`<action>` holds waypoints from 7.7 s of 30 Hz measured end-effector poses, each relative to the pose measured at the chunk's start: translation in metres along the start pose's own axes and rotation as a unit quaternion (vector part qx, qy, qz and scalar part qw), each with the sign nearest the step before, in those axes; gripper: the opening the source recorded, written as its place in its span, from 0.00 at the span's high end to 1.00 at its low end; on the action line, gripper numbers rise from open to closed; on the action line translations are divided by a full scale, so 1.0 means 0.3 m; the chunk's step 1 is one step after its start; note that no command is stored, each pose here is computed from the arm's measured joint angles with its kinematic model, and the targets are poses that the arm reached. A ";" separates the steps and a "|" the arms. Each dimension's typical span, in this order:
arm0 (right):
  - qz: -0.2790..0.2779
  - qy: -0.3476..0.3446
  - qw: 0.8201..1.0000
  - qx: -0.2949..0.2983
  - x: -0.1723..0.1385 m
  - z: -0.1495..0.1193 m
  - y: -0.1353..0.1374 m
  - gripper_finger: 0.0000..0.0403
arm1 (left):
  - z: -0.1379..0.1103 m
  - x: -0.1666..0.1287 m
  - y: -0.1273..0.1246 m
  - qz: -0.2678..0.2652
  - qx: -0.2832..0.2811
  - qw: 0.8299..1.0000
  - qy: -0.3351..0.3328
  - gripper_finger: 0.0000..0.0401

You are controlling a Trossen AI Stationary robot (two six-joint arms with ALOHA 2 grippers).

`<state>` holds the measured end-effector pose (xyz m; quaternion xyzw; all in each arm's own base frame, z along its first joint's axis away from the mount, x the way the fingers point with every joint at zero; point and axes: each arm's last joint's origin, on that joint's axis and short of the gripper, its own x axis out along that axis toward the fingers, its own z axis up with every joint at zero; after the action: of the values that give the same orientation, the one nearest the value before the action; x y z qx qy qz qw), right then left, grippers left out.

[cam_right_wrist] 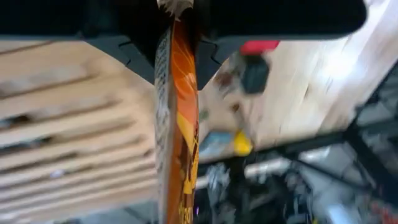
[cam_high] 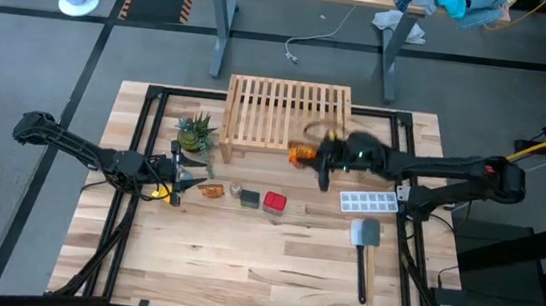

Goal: Shelf spices
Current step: Remove the orange seasoning pack from the shelf

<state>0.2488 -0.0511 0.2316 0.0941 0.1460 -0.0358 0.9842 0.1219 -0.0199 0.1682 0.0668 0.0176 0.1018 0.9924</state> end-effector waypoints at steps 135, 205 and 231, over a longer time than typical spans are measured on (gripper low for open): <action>-0.113 0.006 0.993 0.016 0.072 -0.628 0.403 0.80 | -0.008 0.000 -0.001 -0.001 -0.018 1.000 0.011 0.55; -0.013 0.017 0.999 0.043 0.187 -0.532 0.531 0.80 | -0.111 -0.017 -0.005 -0.017 0.059 0.985 0.159 0.55; -0.042 0.011 0.998 -0.052 0.565 -0.469 0.641 0.80 | -0.111 -0.017 -0.005 -0.017 0.059 0.985 0.160 0.55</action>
<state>0.3899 0.1575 0.0831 0.0372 0.1626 -0.0687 0.9836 0.1156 -0.0182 0.1351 0.1079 0.1829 0.0935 0.9727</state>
